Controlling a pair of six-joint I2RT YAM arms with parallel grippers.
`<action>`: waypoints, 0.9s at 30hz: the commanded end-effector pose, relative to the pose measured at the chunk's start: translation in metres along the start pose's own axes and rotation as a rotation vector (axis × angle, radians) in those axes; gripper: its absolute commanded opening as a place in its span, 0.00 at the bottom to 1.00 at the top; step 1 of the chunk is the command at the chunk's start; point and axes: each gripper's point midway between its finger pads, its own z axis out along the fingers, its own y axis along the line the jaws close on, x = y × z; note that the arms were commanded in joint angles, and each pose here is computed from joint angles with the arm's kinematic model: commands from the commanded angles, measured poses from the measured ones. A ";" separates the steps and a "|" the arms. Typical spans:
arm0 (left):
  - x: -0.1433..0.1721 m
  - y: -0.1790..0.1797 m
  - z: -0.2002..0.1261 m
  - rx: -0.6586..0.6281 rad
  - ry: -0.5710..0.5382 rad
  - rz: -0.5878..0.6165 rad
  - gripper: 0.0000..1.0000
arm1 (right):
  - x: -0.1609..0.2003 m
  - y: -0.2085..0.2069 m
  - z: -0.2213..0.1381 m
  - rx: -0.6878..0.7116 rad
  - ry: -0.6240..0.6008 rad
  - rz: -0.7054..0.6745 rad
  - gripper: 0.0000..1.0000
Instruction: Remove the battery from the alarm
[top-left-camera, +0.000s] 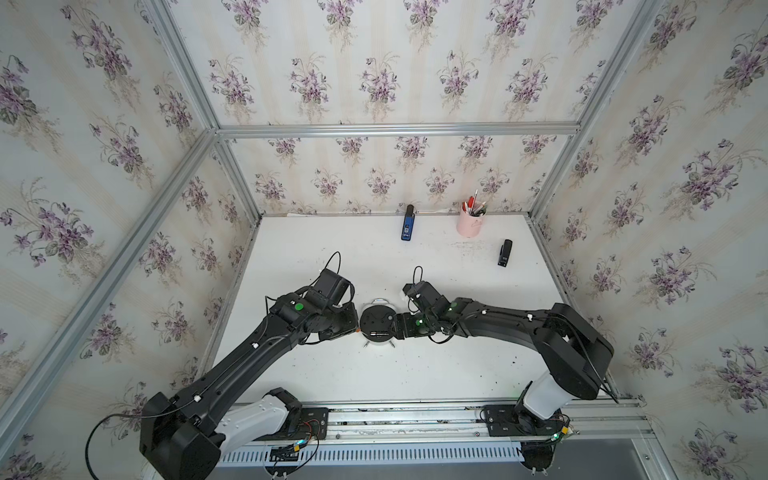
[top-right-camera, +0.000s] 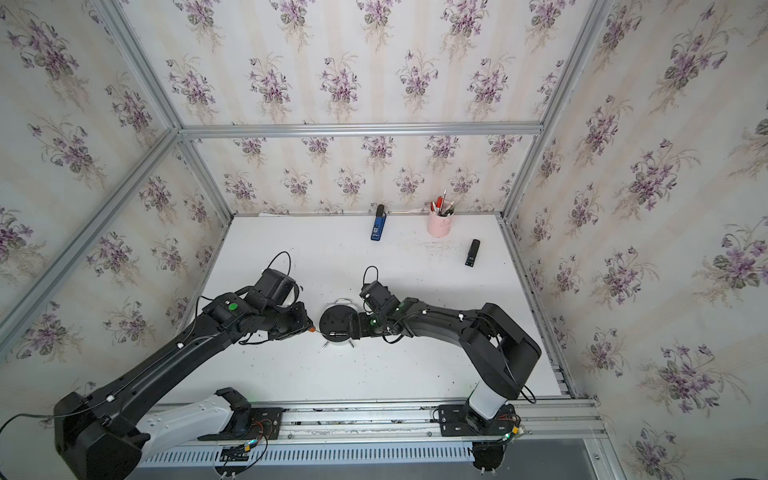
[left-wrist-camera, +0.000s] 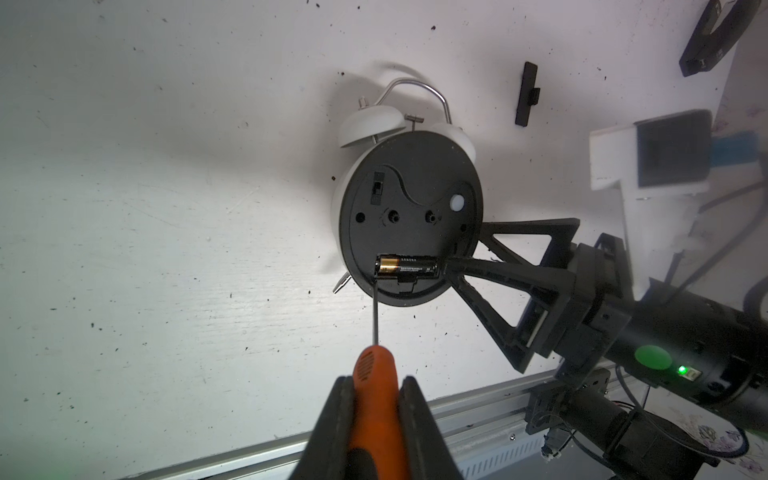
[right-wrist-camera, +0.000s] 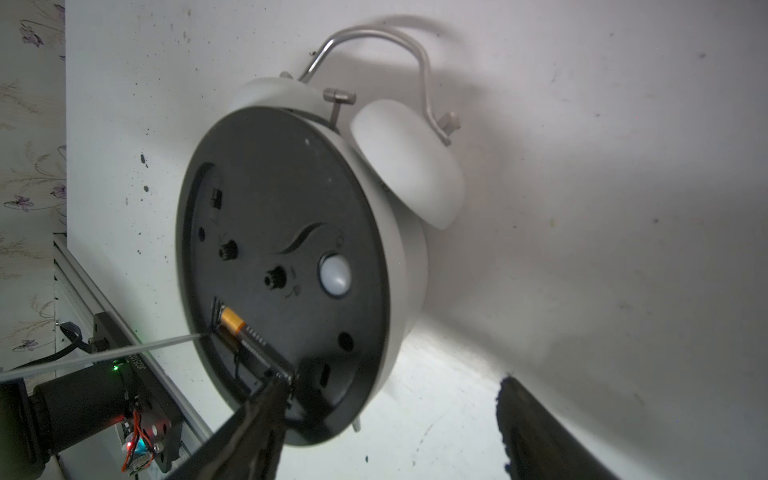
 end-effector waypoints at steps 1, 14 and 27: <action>-0.004 0.003 0.001 -0.033 -0.021 -0.009 0.00 | -0.004 0.002 -0.001 -0.010 -0.019 0.001 0.82; -0.011 0.016 -0.008 -0.115 -0.113 -0.017 0.00 | -0.003 0.003 -0.001 -0.015 -0.015 0.006 0.82; -0.009 -0.002 0.003 -0.040 -0.128 -0.011 0.00 | -0.001 0.004 0.001 -0.023 -0.004 0.009 0.81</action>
